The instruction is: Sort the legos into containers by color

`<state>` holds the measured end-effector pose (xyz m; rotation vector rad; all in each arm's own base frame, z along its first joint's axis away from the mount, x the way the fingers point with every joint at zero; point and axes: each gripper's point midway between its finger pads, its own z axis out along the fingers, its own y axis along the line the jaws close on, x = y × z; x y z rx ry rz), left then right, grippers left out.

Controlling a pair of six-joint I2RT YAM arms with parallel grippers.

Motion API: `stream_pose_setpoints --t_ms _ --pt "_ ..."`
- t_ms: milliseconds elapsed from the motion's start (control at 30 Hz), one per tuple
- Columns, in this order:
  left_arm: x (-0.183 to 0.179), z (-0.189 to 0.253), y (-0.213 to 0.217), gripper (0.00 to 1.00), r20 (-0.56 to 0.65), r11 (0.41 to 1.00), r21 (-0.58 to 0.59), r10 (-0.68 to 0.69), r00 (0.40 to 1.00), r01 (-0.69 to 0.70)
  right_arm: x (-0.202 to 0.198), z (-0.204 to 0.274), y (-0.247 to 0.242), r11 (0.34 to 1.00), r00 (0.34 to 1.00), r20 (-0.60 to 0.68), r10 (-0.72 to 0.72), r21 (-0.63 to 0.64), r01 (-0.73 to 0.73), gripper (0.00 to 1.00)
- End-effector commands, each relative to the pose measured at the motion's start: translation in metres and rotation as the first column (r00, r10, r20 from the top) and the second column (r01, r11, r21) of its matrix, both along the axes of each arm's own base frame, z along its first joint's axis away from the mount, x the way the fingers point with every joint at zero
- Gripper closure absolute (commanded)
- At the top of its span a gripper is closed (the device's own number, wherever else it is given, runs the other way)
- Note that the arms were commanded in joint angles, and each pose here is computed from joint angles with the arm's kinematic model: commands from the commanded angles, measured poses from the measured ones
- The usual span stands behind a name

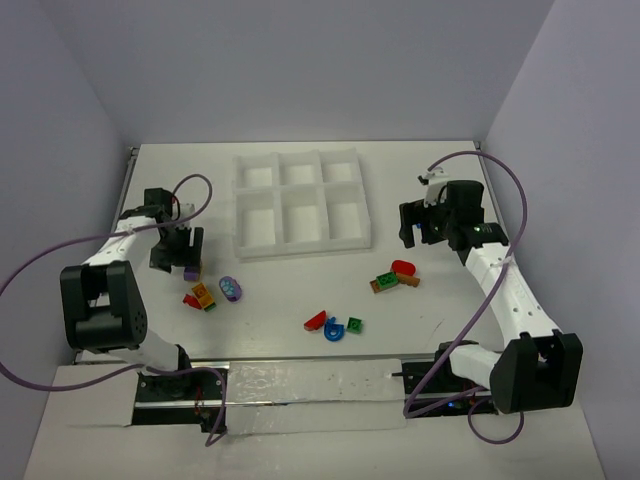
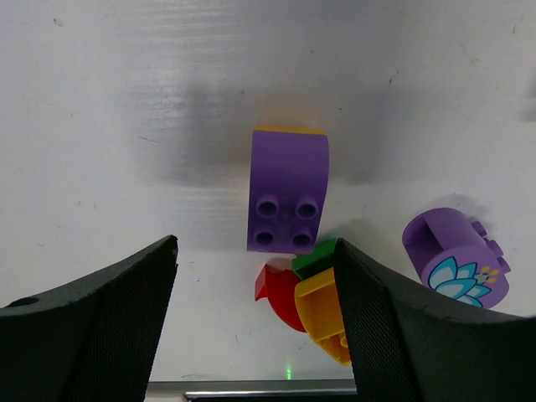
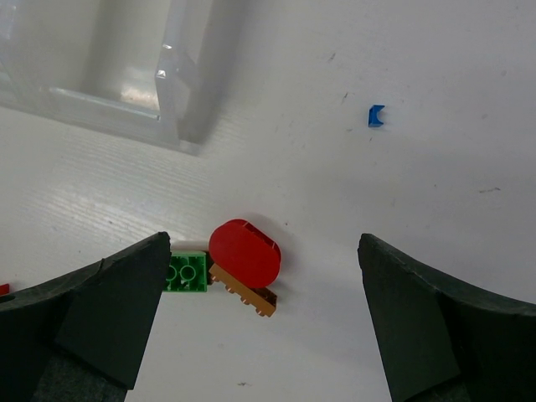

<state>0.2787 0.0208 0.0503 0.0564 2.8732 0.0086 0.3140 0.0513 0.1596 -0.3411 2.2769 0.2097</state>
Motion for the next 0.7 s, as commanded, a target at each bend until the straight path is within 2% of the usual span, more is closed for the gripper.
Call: stream_pose_setpoints --t_ms 0,233,567,667 --pt "0.0185 0.0008 -0.0026 0.23 0.048 1.0 0.009 0.004 0.999 -0.005 0.0115 0.0136 0.0037 1.0 0.999 0.046 0.012 0.005 -0.013 0.0" --pt "0.0186 -0.0059 -0.0072 0.33 0.029 1.0 0.008 -0.007 1.0 0.007 0.0128 0.0127 0.0026 1.0 0.999 0.044 0.01 0.0 -0.01 0.0" --pt "0.0196 -0.006 -0.0087 0.53 0.025 1.0 0.007 -0.009 1.0 0.009 0.0124 0.0114 0.0029 1.0 0.999 0.04 0.01 0.0 -0.01 0.0" --pt "0.02 -0.006 -0.0104 0.54 0.027 1.0 0.0 -0.014 1.0 0.014 0.0121 0.0115 0.0033 1.0 0.999 0.037 0.013 0.001 -0.013 0.0"
